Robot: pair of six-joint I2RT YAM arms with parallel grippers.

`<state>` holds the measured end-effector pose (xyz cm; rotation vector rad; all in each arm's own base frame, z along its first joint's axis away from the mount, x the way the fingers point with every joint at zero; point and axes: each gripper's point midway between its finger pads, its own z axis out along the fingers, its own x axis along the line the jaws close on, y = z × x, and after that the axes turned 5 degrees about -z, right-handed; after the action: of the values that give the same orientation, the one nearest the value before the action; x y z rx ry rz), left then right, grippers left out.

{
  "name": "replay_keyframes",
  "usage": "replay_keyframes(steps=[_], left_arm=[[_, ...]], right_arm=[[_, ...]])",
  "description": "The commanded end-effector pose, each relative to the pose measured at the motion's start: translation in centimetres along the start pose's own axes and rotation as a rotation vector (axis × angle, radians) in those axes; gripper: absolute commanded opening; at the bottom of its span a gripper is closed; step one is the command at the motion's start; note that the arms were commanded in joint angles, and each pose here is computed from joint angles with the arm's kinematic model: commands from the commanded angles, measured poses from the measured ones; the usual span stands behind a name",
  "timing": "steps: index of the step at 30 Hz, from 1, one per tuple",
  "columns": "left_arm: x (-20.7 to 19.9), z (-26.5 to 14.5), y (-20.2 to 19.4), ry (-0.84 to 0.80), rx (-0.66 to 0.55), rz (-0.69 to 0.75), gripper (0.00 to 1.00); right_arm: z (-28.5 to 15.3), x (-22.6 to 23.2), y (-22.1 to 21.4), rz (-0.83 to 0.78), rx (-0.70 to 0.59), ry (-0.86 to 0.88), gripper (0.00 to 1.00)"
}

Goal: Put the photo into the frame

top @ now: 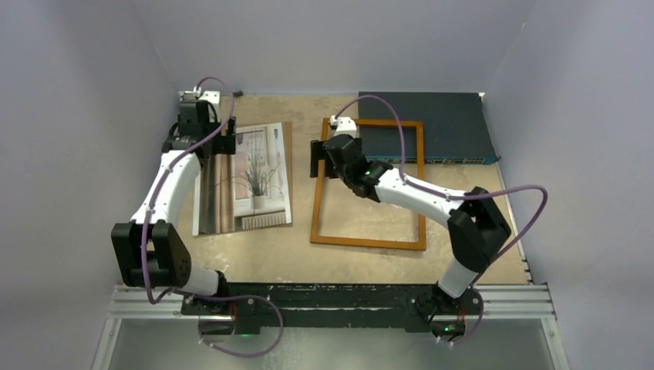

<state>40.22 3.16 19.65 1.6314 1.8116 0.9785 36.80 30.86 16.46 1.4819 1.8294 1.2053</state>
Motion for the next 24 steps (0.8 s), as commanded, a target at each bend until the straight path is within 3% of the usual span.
replay_keyframes(steps=[1,3,7,9,11,24], left_arm=[[0.8,-0.2,-1.2,-0.047,0.107,-0.039,1.00],[1.0,-0.1,-1.6,-0.041,0.121,-0.041,1.00],[1.1,0.3,-2.8,-0.040,0.153,-0.040,1.00],[0.9,0.4,-3.3,-0.047,0.168,-0.040,1.00],[0.8,0.6,-3.5,-0.052,0.176,-0.038,1.00],[0.3,0.5,-5.1,-0.084,0.243,-0.022,0.99]], right_arm=[[0.7,-0.8,1.3,0.137,0.054,-0.044,0.99],[1.6,-0.8,0.5,0.083,0.149,-0.018,0.99],[1.6,0.2,0.1,0.034,0.066,0.038,0.99],[2.2,0.1,-2.3,-0.003,0.146,-0.039,0.99],[2.7,0.5,-4.3,-0.035,0.222,-0.095,0.94],[5.1,1.8,-7.2,-0.014,0.230,-0.107,0.78]])
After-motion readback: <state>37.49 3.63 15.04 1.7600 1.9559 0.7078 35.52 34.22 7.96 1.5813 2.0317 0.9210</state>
